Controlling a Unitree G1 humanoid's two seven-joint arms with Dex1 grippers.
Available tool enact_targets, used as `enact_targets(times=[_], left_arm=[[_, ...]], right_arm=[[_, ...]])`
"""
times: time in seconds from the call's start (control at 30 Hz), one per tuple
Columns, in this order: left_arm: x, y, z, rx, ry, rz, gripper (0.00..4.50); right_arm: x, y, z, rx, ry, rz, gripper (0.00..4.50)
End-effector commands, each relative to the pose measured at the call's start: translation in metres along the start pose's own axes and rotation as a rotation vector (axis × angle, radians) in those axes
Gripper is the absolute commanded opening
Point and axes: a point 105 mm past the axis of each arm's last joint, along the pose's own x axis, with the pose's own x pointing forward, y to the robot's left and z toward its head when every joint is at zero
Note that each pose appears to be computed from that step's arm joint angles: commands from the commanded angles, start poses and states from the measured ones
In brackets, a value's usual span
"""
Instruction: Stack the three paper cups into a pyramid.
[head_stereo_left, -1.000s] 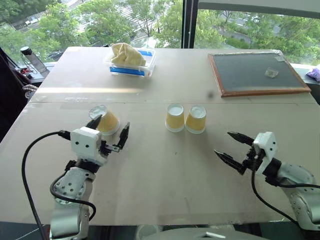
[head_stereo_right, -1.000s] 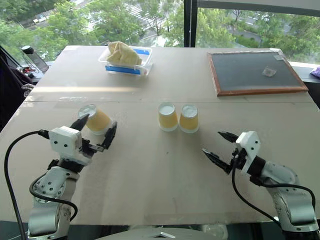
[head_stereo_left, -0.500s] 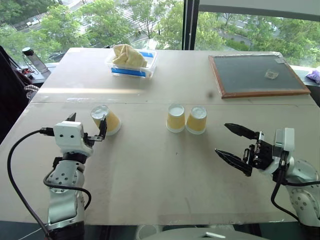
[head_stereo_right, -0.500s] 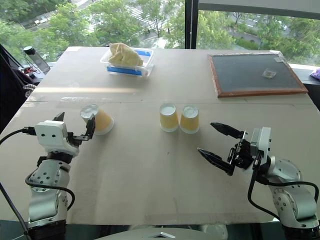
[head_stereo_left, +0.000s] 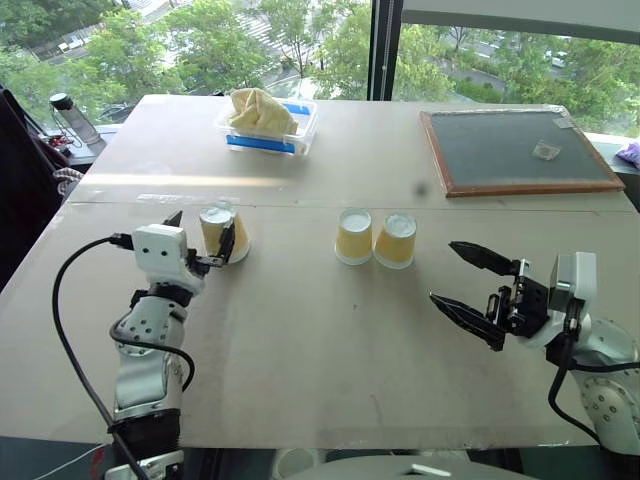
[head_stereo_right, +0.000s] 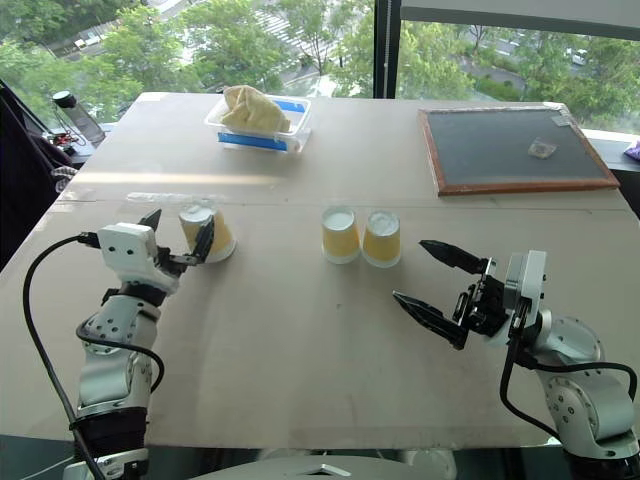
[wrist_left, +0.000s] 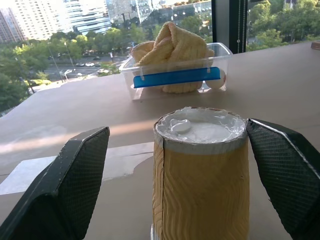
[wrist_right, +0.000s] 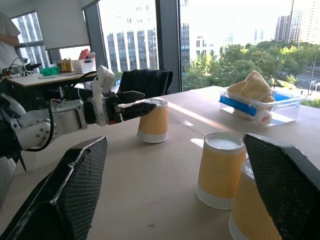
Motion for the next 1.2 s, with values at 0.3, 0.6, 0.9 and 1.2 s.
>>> enact_targets(times=[0.3, 0.6, 0.9, 1.2], left_arm=[[-0.002, 0.0, 0.008, 0.036, -0.066, 0.017, 4.5], [0.0, -0.003, -0.012, 0.001, 0.018, 0.013, 4.5], [0.005, -0.005, -0.016, -0.011, 0.029, -0.006, 3.72], [0.025, -0.005, 0.02, 0.056, -0.073, -0.062, 2.83]], right_arm=[[0.001, 0.006, 0.011, -0.034, -0.028, 0.009, 4.3], [-0.001, 0.005, 0.011, -0.035, -0.027, 0.005, 4.3], [-0.003, 0.008, 0.009, -0.021, -0.025, 0.011, 4.5], [-0.005, 0.01, 0.01, -0.019, -0.037, 0.003, 4.5]])
